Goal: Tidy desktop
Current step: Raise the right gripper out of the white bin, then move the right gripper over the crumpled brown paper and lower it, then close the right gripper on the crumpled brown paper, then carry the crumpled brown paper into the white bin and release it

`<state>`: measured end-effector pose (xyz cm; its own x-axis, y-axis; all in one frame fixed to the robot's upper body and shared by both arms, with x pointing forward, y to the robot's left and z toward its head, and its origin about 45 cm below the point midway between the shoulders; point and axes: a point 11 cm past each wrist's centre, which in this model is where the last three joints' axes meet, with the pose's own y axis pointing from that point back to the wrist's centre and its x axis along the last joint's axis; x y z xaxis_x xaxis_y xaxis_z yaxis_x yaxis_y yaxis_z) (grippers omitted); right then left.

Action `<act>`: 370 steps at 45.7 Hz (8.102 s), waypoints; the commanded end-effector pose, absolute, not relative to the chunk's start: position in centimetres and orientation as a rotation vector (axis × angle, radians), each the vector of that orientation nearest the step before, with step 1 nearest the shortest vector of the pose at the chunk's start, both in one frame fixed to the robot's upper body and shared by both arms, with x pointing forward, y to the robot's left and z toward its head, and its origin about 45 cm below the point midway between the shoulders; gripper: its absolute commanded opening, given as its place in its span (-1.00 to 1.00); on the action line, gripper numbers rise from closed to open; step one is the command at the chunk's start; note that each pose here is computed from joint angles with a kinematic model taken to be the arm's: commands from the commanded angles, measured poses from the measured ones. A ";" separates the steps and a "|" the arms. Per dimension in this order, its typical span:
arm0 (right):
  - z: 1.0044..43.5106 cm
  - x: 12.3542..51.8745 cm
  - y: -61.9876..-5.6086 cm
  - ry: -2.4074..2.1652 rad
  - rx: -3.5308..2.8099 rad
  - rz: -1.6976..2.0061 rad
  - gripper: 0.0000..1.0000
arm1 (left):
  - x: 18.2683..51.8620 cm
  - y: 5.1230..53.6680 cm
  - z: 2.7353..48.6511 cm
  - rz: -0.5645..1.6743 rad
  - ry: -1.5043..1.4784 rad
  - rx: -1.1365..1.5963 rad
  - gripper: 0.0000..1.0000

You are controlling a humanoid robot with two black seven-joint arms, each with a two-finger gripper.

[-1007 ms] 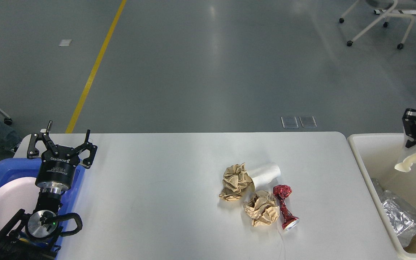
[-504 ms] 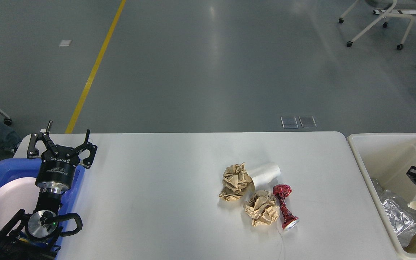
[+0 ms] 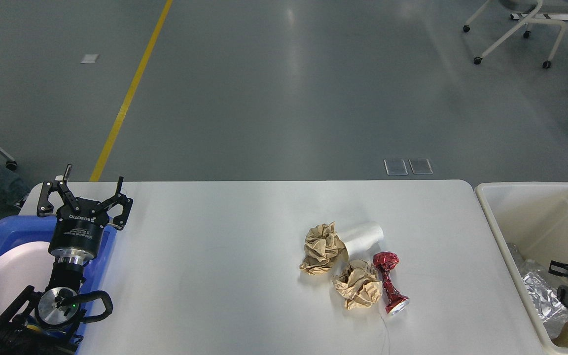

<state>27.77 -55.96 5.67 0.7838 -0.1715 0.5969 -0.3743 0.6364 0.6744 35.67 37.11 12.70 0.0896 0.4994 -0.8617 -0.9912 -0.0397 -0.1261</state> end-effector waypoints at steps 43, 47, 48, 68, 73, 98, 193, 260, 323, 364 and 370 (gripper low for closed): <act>4.0 27.8 -53.4 -0.783 0.888 0.251 1.00 | 35.7 37.1 12.7 1.380 0.708 -0.918 0.93; 3.6 27.6 -52.9 -0.778 0.907 0.237 1.00 | 35.7 37.1 12.7 1.380 0.708 -0.918 0.93; 3.4 27.7 -52.5 -0.776 0.919 0.233 1.00 | 35.7 37.1 12.7 1.380 0.708 -0.918 0.93; 11.0 33.3 -49.8 -0.727 1.116 0.145 1.00 | 35.7 37.1 12.7 1.380 0.708 -0.918 0.93; 14.3 34.8 -48.3 -0.598 1.184 0.078 1.00 | 35.7 37.1 12.7 1.380 0.708 -0.918 0.93; 33.4 37.5 -31.5 -0.325 1.527 -0.113 1.00 | 35.7 37.1 12.7 1.380 0.708 -0.918 0.93; 15.0 34.2 -18.1 -0.501 1.581 -0.577 1.00 | 35.7 37.1 12.7 1.380 0.708 -0.918 0.93; 6.4 31.8 -17.0 -0.740 1.489 -0.674 -0.24 | 35.7 37.1 12.7 1.380 0.708 -0.918 0.93; 30.3 31.3 -19.3 -0.419 1.604 -0.407 -1.00 | 35.7 37.1 12.7 1.380 0.708 -0.918 0.93; 31.2 34.3 -41.1 -0.751 1.367 -0.439 -1.00 | 35.7 37.1 12.7 1.380 0.708 -0.918 0.93; 29.6 34.5 -47.7 -0.867 1.272 -0.456 -1.00 | 35.7 37.1 12.7 1.380 0.708 -0.918 0.93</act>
<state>34.49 -42.38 30.98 0.6814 -0.6911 0.2412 -0.1469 0.1937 0.9700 35.68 37.12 12.70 0.0896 0.4994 -0.8617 -0.9912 -0.0399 -0.1262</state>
